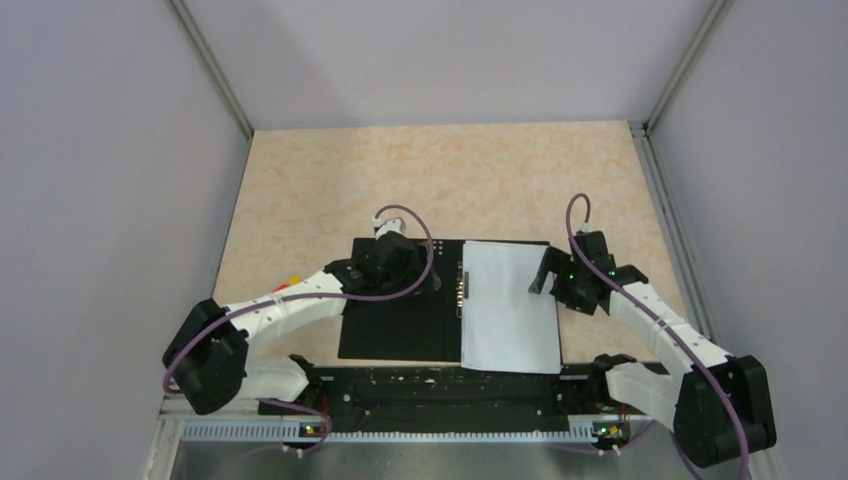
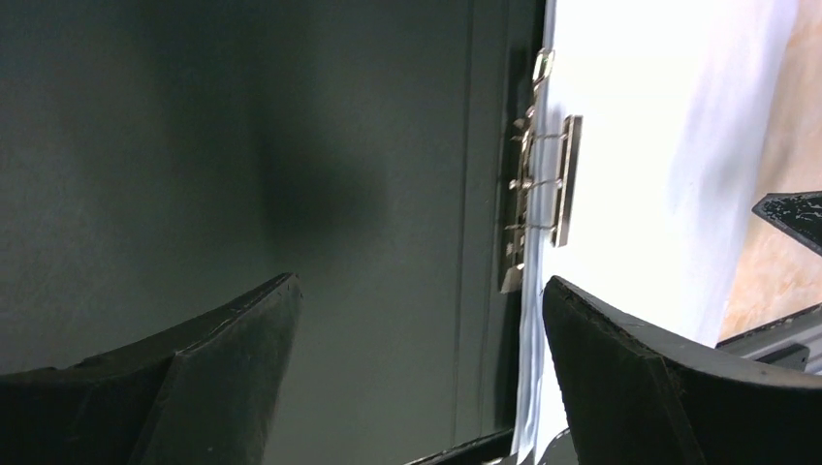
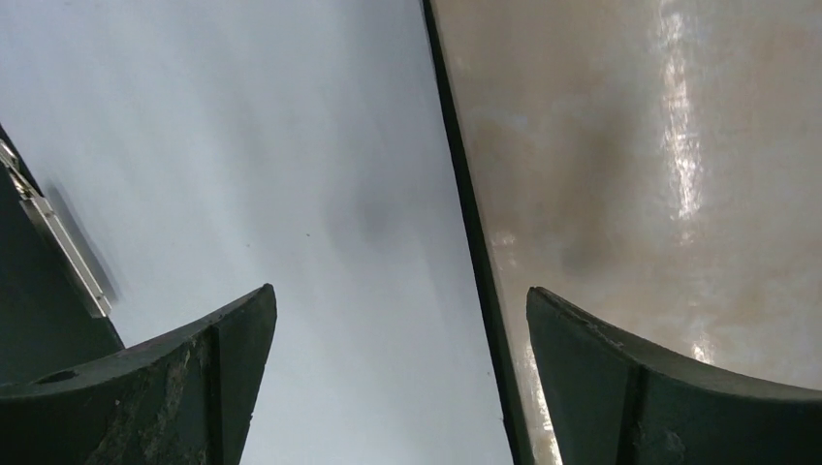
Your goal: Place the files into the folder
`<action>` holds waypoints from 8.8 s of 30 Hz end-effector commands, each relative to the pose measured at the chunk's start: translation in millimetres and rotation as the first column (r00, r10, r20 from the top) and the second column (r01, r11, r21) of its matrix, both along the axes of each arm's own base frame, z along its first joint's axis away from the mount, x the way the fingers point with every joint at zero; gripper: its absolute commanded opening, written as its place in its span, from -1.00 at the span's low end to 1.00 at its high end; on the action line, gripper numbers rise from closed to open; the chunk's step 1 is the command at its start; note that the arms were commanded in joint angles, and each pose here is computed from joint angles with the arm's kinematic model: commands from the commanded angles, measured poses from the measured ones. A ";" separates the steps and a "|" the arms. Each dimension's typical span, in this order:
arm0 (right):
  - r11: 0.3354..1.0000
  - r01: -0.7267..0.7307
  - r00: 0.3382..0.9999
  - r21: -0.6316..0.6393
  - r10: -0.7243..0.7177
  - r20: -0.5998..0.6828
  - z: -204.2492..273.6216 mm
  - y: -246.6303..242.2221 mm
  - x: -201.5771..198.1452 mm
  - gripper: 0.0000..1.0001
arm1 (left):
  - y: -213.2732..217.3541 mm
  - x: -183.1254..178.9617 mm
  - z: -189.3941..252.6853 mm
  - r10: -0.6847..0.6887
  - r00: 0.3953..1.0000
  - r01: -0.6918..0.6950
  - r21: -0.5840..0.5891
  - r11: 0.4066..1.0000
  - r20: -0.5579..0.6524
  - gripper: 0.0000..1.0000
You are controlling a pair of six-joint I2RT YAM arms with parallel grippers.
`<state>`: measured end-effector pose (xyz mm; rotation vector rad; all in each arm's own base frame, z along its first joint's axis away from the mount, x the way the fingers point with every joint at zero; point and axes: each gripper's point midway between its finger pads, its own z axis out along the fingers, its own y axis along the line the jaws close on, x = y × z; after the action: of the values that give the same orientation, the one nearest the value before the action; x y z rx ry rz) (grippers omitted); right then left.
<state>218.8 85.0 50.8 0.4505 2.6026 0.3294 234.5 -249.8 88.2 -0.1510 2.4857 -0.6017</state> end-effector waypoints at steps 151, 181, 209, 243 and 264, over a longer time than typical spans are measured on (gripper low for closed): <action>0.969 -0.246 0.969 -0.037 0.245 -0.028 -45.6 104.2 -145.9 -0.73 | 53.0 10.5 -47.2 0.199 0.975 -0.199 0.007 0.980 -0.101 0.97; 0.979 -0.205 0.977 0.004 0.204 0.061 -20.7 112.1 -129.5 -0.72 | 55.9 10.0 -47.4 0.202 0.974 -0.202 0.009 0.979 -0.105 0.97; 0.979 -0.173 0.978 -0.110 0.183 0.096 -38.6 98.2 -113.3 -0.69 | 57.6 11.7 -46.5 0.204 0.974 -0.204 0.009 0.979 -0.102 0.96; 0.958 -0.288 0.957 -0.006 0.288 0.019 -33.9 107.2 -138.2 -0.64 | -100.1 198.3 60.1 -0.082 0.967 0.147 -0.268 0.952 0.241 0.32; 0.959 -0.277 0.961 -0.067 0.278 0.003 -56.4 105.0 -134.8 -0.72 | -133.1 200.1 -23.0 -0.118 0.988 0.141 -0.280 0.950 0.097 -0.28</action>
<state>89.7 214.9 14.1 0.0886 2.6117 0.4883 428.1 -370.7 46.2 -0.1015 2.3862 -0.9643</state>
